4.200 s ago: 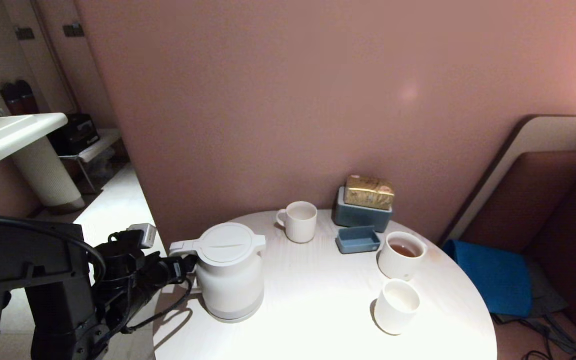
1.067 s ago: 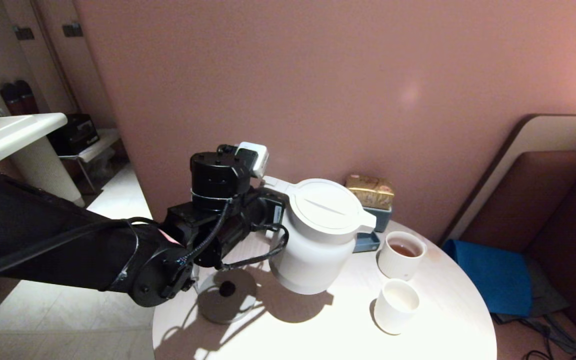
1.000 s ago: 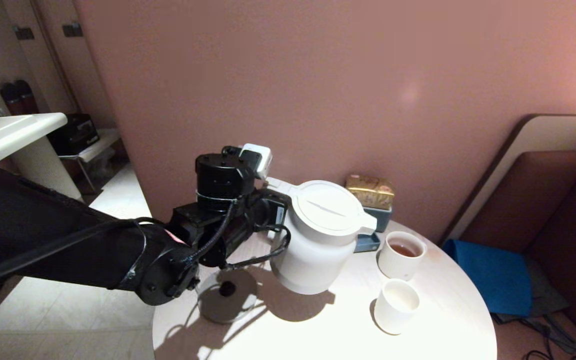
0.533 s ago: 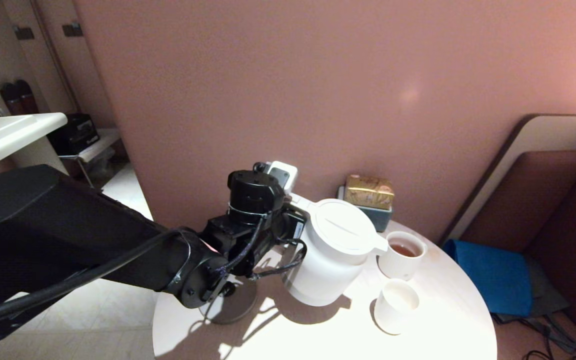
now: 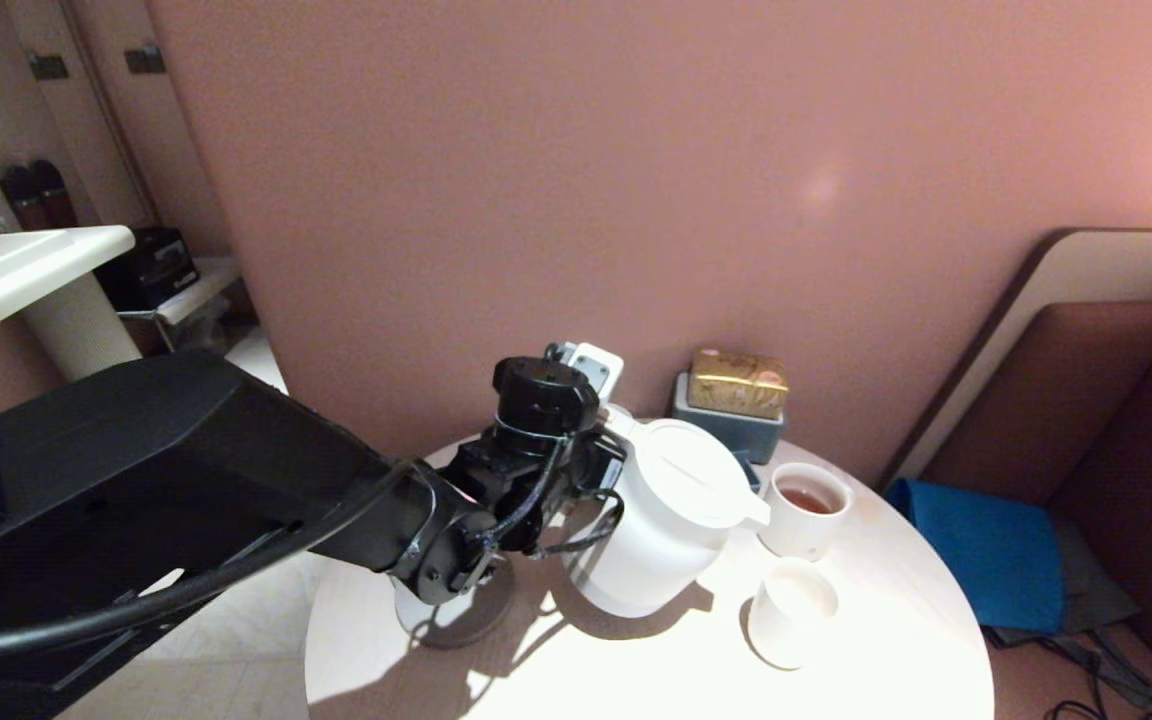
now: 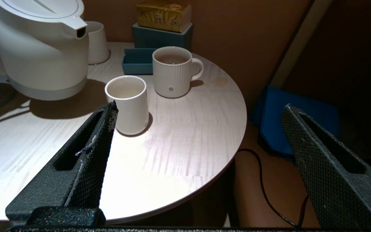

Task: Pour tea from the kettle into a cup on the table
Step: Pour water into the cup

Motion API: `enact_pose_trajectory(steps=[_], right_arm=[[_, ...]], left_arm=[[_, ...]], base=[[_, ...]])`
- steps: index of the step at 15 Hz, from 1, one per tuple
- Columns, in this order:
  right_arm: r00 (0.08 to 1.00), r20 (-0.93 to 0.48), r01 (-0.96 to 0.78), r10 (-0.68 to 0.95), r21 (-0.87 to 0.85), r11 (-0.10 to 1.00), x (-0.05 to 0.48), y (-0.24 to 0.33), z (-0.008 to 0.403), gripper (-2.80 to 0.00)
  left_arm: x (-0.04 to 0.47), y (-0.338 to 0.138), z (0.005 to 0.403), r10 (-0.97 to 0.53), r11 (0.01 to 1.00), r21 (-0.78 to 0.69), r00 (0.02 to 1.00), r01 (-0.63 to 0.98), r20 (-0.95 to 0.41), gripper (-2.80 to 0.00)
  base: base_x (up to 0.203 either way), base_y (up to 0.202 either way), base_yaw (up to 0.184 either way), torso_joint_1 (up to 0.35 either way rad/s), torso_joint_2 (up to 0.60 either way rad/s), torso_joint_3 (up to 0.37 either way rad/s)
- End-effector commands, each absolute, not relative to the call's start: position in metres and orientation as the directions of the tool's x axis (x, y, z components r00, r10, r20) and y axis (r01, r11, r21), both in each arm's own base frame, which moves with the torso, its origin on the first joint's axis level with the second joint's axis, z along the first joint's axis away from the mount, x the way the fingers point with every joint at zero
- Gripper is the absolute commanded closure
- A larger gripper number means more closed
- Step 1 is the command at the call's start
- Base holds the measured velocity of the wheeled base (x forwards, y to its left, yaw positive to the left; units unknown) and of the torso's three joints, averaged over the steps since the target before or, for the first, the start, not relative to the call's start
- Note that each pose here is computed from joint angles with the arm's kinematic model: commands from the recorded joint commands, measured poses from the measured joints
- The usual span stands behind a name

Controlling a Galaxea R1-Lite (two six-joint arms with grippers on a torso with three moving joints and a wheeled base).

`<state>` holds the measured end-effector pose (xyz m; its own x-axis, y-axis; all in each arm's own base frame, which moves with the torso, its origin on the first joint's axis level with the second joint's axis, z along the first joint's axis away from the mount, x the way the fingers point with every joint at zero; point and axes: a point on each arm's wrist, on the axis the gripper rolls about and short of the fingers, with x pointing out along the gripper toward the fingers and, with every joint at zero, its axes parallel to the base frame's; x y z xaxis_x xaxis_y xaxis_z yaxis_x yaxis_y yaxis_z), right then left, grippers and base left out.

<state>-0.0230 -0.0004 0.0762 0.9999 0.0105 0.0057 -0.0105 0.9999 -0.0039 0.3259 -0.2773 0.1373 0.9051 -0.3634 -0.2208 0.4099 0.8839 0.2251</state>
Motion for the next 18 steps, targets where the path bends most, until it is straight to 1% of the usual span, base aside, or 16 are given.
enact_pose_trajectory(steps=[1, 11, 18], right_arm=[[1.000, 0.005, -0.011, 0.011, -0.005, 1.000, -0.023, 0.000, 0.076, -2.80], [1.000, 0.005, -0.011, 0.011, -0.005, 1.000, -0.023, 0.000, 0.076, -2.80], [1.000, 0.005, -0.011, 0.011, -0.005, 1.000, -0.023, 0.000, 0.076, -2.80]], left_arm=[[0.330, -0.281, 0.133, -0.362, 0.884, 0.228, 0.907, 0.408, -0.217, 0.00], [0.343, -0.298, 0.142, -0.358, 0.872, 0.277, 0.912, 0.404, -0.201, 0.00], [0.336, -0.317, 0.150, -0.380, 0.845, 0.318, 0.901, 0.430, -0.208, 0.00]], base=[[0.000, 0.000, 0.000, 0.000, 0.00, 0.000], [0.000, 0.000, 0.000, 0.000, 0.00, 0.000], [0.000, 0.000, 0.000, 0.000, 0.00, 0.000]])
